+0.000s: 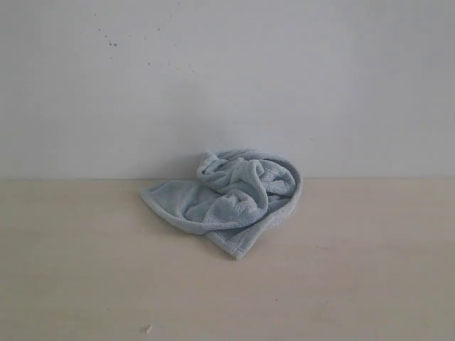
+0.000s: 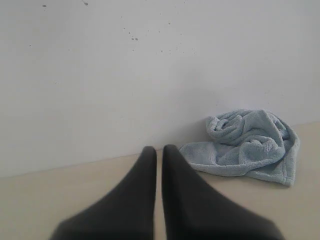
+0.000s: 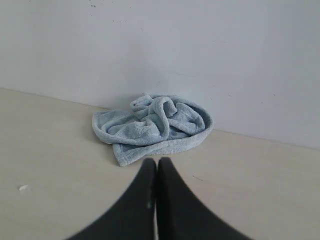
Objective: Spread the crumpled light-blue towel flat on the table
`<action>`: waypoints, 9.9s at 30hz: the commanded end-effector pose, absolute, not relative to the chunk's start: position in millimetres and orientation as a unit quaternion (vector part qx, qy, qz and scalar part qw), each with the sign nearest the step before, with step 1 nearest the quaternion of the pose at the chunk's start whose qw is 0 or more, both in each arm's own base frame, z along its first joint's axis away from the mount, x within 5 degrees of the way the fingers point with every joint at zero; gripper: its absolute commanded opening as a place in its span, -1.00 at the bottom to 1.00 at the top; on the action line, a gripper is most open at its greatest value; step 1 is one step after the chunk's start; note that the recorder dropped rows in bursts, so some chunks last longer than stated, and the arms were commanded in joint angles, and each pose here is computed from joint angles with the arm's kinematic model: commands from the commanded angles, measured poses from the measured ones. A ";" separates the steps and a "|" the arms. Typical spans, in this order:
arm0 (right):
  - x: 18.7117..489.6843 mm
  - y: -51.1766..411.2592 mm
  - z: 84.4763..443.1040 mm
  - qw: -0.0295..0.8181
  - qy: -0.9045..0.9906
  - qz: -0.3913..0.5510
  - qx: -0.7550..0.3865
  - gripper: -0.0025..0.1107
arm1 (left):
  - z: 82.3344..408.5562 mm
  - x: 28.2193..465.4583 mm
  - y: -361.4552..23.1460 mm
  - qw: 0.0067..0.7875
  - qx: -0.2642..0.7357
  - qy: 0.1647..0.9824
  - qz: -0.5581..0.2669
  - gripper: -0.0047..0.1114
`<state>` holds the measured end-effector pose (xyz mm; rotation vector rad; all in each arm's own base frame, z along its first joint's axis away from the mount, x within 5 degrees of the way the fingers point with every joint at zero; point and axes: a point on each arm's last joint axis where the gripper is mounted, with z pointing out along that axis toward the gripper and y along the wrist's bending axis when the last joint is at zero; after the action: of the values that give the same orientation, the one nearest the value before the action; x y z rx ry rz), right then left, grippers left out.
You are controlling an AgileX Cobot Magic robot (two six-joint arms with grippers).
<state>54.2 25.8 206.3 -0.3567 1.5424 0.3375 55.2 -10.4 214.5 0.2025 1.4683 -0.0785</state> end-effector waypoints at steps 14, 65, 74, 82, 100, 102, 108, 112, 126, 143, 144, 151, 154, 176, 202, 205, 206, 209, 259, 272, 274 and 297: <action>52.6 22.6 229.2 0.707 0.613 0.353 0.028 -0.96 | 212.5 55.3 -10.2 0.734 0.090 0.672 -0.036 -0.85; 517.9 173.0 170.0 0.322 0.870 0.206 -0.312 -0.01 | 212.7 55.3 -10.2 0.735 0.090 0.672 -0.036 -0.85; 525.2 179.7 163.9 0.363 0.859 0.198 -0.302 -0.01 | 212.7 55.3 -10.2 0.735 0.090 0.672 -0.036 -0.85; 526.6 194.0 134.6 0.363 0.862 0.192 -0.298 -0.34 | 212.7 55.3 -10.2 0.735 0.090 0.672 -0.036 -0.85; 458.9 219.8 195.6 0.224 0.796 0.418 -0.376 -0.91 | 212.7 55.3 -10.2 0.735 0.090 0.672 -0.036 -0.85; 443.8 220.9 190.3 0.196 0.794 0.426 -0.387 -0.91 | 212.7 55.3 -10.2 0.735 0.090 0.672 -0.036 -0.85; 388.4 243.8 180.2 0.178 0.742 0.501 -0.409 -0.91 | 212.7 55.3 -10.2 0.735 0.090 0.672 -0.036 -0.85; 350.1 273.1 176.3 0.155 0.715 0.522 -0.438 -0.91 | 212.7 55.3 -10.2 0.735 0.090 0.672 -0.036 -0.85; 346.6 253.7 220.3 0.177 0.795 0.368 -0.448 -0.85 | 212.7 55.3 -10.2 0.735 0.090 0.672 -0.036 -0.85; 369.4 191.3 232.8 0.207 0.872 0.166 -0.410 0.18 | 212.7 55.3 -10.2 0.735 0.090 0.672 -0.036 -0.85; 373.3 186.1 233.3 0.214 0.876 0.166 -0.399 0.18 | 212.7 55.3 -10.2 0.735 0.090 0.672 -0.036 -0.85; 395.8 179.3 203.4 0.240 0.874 0.147 -0.397 0.18 | 212.7 55.3 -10.2 0.735 0.090 0.672 -0.036 -0.85; 402.2 180.9 180.5 0.228 0.879 0.144 -0.393 0.18 | 212.7 55.3 -10.2 0.735 0.090 0.672 -0.036 -0.85; 413.8 192.3 139.2 0.246 0.869 0.197 -0.382 -0.85 | 212.7 55.3 -10.2 0.735 0.090 0.672 -0.036 -0.85; 331.5 102.3 397.3 0.473 0.825 0.023 -0.309 -0.96 | 212.7 55.3 -10.2 0.735 0.090 0.672 -0.036 -0.85; 311.8 96.2 427.5 0.528 0.794 0.013 -0.302 -0.96 | 212.7 55.3 -10.2 0.735 0.090 0.672 -0.036 -0.85; 303.3 93.8 437.2 0.542 0.783 0.008 -0.305 -0.96 | 212.7 55.3 -10.2 0.735 0.090 0.672 -0.036 -0.85; 279.9 87.4 459.0 0.569 0.763 0.001 -0.307 -0.96 | 212.7 55.3 -10.2 0.735 0.090 0.672 -0.036 -0.85; 328.3 122.6 256.0 0.298 0.873 -0.017 -0.386 -0.45 | 212.7 55.3 -10.2 0.735 0.090 0.672 -0.036 -0.85; 248.5 100.6 312.2 0.332 0.895 0.056 -0.294 -0.12 | 212.7 55.3 -10.2 0.735 0.090 0.672 -0.036 -0.85; 222.6 95.1 302.2 0.310 0.903 0.081 -0.286 -0.12 | 212.7 55.3 -10.2 0.735 0.090 0.672 -0.036 -0.85; 149.7 122.1 157.9 0.109 0.941 0.053 -0.315 0.26 | 212.7 55.3 -10.2 0.735 0.090 0.672 -0.036 -0.85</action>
<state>144.7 118.9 168.8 -0.9324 2.7590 0.2234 55.2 -10.4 214.5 0.2025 1.4683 -0.0785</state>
